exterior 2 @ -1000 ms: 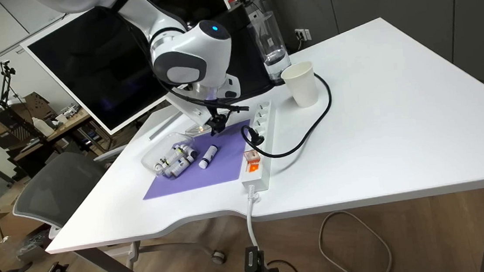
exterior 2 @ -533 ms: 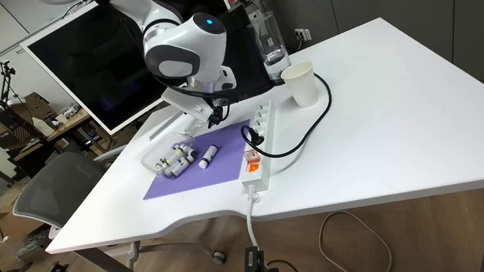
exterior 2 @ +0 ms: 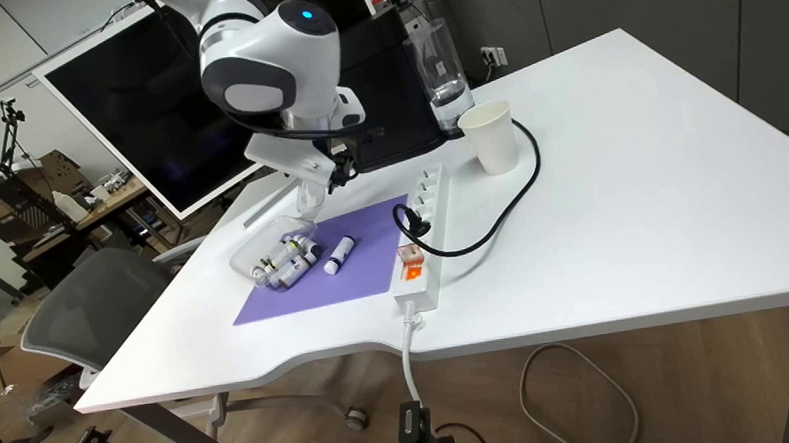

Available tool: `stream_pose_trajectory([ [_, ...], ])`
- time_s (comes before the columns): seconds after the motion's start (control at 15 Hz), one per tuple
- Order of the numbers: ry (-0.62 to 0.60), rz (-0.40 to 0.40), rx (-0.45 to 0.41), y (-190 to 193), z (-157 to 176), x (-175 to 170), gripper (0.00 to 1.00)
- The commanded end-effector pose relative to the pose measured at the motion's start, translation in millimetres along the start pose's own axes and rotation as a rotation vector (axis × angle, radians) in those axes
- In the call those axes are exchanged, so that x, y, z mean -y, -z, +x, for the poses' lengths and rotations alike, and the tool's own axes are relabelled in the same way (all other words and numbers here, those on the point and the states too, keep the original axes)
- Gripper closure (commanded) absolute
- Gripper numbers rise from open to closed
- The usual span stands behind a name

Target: Close the lid on the clear container

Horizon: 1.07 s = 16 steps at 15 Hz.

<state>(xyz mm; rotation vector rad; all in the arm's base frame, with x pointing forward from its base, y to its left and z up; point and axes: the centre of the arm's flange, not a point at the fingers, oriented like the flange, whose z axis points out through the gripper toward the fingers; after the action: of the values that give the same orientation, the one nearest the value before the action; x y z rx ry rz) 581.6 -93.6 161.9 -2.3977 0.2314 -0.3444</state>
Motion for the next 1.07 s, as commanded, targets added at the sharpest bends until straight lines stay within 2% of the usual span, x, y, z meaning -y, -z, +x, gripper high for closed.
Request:
stream_pose_trajectory([
  [0.0,0.081,-0.046,-0.035,18.3,-13.7,26.4,0.0],
  [0.47,0.21,-0.102,-0.007,14.8,-13.2,51.5,0.0],
  [1.0,0.363,-0.204,0.087,11.9,-20.5,72.1,0.0],
])
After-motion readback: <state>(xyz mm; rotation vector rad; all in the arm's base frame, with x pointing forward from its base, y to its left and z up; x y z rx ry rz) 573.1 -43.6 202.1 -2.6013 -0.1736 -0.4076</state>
